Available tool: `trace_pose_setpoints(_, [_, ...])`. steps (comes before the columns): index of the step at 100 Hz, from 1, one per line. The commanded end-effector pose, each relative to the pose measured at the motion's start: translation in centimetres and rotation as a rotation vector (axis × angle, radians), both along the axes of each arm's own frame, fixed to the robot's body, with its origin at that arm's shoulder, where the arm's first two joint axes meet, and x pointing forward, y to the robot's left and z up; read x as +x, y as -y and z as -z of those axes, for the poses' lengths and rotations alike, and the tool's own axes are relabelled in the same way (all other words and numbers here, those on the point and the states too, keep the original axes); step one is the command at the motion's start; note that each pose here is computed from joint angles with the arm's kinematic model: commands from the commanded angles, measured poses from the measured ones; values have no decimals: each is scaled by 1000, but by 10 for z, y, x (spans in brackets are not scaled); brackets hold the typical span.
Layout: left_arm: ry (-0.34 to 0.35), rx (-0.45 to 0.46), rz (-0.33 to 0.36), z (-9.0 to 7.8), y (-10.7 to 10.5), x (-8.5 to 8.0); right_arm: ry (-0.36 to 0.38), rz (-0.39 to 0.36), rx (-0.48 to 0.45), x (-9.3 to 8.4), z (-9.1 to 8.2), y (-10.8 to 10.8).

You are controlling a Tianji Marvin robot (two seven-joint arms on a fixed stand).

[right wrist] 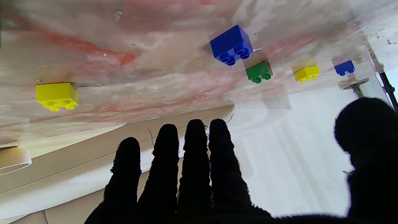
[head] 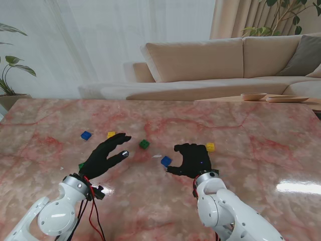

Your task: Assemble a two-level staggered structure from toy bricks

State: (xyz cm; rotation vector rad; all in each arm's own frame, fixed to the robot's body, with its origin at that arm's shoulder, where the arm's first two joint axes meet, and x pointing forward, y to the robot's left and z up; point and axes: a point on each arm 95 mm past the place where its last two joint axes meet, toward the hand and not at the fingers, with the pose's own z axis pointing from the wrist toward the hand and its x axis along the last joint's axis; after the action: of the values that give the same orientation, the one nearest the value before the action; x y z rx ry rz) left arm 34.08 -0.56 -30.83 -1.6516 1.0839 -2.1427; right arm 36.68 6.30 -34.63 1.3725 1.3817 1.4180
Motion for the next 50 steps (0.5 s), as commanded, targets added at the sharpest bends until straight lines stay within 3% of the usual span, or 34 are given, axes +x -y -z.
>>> trace_pose_setpoints(1, [-9,-2,-1,3,0,-2,-26,-1,-4,1,4,-3])
trace_pose_setpoints(50, [-16,1,-10,3,-5,-3,-98,20,-50,17,15,-19])
